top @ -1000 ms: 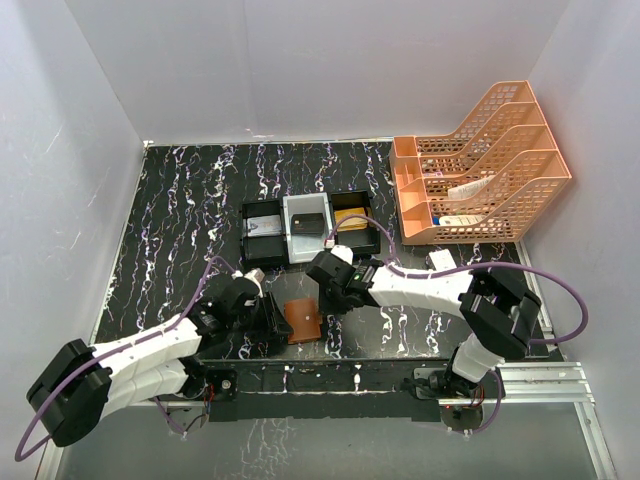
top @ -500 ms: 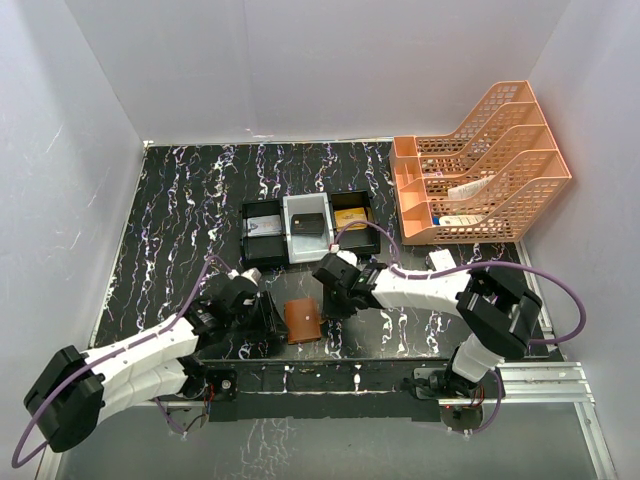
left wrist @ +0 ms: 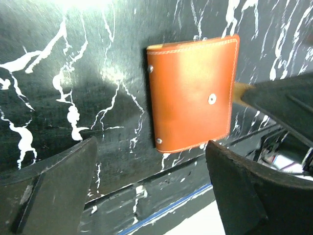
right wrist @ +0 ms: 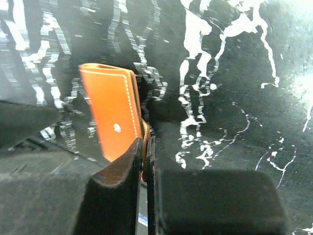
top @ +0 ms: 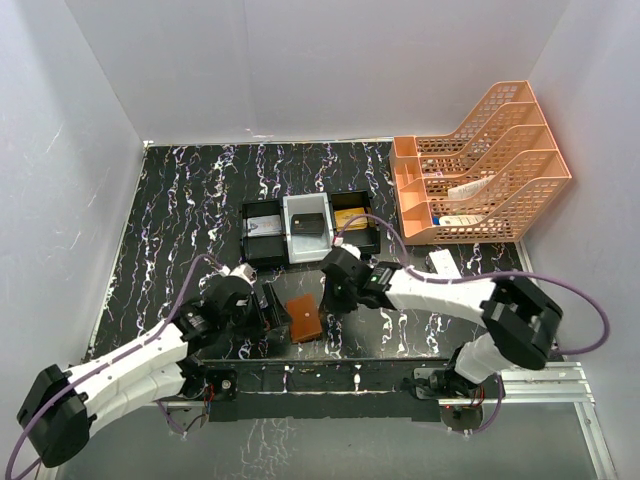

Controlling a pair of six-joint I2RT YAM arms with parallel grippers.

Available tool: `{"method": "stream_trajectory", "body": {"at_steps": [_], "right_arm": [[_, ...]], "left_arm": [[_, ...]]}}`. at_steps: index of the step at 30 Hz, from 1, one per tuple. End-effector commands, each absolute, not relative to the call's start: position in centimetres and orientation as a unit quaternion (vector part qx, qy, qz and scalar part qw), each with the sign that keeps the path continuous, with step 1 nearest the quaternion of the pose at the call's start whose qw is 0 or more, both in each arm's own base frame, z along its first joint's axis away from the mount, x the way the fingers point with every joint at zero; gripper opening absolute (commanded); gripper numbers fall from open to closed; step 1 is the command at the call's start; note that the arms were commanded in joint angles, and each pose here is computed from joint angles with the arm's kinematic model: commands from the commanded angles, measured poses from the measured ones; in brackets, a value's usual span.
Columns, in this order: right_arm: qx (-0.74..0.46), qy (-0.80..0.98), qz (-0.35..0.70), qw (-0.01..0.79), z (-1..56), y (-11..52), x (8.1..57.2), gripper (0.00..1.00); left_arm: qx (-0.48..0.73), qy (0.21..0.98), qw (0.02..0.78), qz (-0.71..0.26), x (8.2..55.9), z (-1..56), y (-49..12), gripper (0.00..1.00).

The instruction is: Take the credit cards out of the card holder

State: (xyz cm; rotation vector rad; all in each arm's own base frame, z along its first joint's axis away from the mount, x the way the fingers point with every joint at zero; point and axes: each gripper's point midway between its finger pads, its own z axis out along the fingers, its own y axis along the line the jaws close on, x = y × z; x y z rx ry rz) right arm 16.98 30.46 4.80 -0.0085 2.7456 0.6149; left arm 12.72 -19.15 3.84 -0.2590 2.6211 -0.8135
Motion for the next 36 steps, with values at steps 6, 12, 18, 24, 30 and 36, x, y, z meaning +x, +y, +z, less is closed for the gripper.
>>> {"method": "stream_trajectory", "body": {"at_steps": [6,12,18,24,30,36], "right_arm": [[-0.026,0.886,0.362,0.289,13.9,32.0,18.9,0.0],[-0.048,0.873,0.39,0.29,16.0,32.6,18.8,0.0],[-0.111,0.867,0.431,0.224,15.6,36.0,17.4,0.0],[-0.198,0.787,0.547,0.203,18.8,39.7,15.3,0.0],[-0.161,0.841,0.482,0.187,14.5,35.1,15.5,0.0],[-0.118,0.87,0.445,0.178,9.2,29.2,17.0,0.0]], "left_arm": [[-0.169,0.897,0.335,-0.234,17.2,9.8,-15.5,0.99],[-0.154,0.891,0.353,-0.24,17.6,11.3,-15.5,0.99],[-0.142,0.892,0.334,-0.27,17.2,10.5,-16.9,0.99],[-0.162,0.894,0.335,-0.25,16.8,10.5,-15.6,0.98],[-0.16,0.876,0.351,-0.288,16.5,11.5,-15.8,0.91],[-0.105,0.887,0.307,-0.328,15.6,10.8,-18.7,0.69]]}}
